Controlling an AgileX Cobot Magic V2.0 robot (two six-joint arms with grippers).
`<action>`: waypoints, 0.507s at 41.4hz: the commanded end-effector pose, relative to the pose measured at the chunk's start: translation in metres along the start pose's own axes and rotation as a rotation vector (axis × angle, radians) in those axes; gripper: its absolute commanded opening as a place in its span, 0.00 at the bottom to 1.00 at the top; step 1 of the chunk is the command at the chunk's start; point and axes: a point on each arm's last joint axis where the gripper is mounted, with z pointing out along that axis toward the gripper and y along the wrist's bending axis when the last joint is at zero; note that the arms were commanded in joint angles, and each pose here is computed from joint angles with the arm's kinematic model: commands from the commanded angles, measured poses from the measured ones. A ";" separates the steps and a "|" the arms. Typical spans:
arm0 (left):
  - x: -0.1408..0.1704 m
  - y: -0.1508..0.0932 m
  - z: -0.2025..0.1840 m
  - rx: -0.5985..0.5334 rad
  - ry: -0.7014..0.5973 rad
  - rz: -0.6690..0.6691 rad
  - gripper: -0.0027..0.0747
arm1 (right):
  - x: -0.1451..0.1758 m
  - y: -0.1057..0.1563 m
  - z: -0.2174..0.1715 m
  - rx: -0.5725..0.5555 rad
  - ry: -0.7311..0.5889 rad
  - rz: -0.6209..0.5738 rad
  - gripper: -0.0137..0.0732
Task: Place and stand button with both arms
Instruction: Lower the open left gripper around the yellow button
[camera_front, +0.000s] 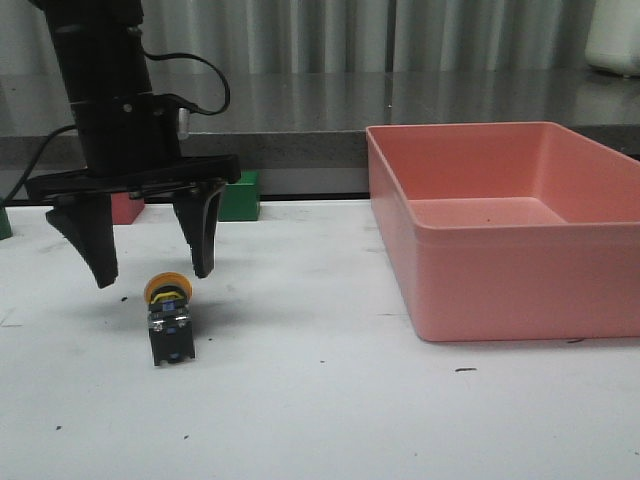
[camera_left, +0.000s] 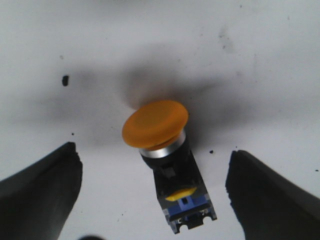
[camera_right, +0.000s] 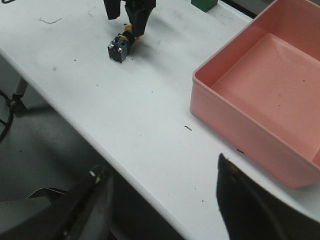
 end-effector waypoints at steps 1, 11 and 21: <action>0.003 -0.008 -0.021 0.033 -0.026 0.000 0.77 | -0.010 -0.001 -0.004 0.009 -0.078 -0.011 0.70; 0.001 -0.010 -0.004 0.050 0.039 -0.019 0.77 | -0.010 -0.001 -0.004 0.009 -0.078 -0.011 0.70; 0.000 -0.010 0.007 0.040 0.072 -0.021 0.73 | -0.010 -0.001 -0.004 0.009 -0.078 -0.011 0.70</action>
